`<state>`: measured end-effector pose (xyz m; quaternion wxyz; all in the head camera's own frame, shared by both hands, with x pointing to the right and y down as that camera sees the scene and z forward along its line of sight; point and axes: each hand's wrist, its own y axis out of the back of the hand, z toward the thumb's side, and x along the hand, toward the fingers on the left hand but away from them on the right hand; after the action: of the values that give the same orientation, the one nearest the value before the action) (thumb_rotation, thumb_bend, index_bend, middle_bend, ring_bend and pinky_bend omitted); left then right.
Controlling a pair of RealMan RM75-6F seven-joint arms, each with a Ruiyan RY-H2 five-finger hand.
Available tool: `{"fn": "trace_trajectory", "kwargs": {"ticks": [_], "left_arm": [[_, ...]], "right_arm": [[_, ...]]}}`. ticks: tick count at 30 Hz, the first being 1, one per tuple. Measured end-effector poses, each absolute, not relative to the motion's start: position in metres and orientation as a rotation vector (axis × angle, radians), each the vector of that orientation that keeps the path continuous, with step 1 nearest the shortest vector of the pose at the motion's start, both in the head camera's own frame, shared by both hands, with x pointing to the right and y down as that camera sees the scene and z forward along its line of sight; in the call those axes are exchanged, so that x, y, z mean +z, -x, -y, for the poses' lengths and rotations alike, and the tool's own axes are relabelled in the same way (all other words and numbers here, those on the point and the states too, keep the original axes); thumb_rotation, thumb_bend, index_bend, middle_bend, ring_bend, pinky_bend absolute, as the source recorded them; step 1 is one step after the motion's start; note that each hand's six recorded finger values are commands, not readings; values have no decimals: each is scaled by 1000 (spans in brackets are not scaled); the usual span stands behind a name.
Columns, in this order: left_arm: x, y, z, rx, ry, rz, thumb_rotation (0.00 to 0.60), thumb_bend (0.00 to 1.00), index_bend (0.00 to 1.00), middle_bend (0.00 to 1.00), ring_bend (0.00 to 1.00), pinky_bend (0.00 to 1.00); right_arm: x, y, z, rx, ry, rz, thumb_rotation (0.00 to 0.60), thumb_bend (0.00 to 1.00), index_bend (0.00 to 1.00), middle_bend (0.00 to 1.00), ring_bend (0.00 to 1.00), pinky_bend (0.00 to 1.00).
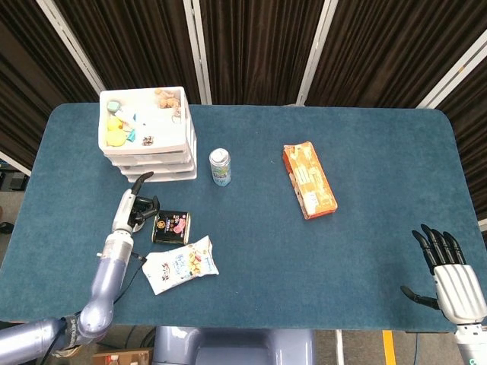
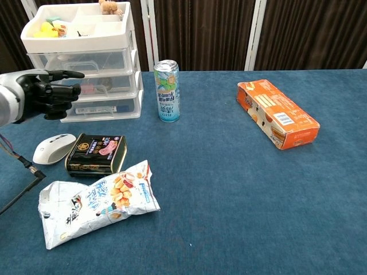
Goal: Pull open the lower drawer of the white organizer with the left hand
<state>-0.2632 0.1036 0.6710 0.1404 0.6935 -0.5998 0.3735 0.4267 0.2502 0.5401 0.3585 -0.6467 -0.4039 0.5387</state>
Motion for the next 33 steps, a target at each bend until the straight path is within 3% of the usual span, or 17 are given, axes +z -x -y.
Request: {"fn": "trace_trajectory", "kwargs": {"ticks": [33], "left_arm": [[727, 250, -84, 1058, -1755, 1726, 600, 645, 105, 963, 922, 940]], "right_arm": [[538, -426, -250, 1378, 1700, 1068, 600, 89, 0, 0, 0, 0]]}}
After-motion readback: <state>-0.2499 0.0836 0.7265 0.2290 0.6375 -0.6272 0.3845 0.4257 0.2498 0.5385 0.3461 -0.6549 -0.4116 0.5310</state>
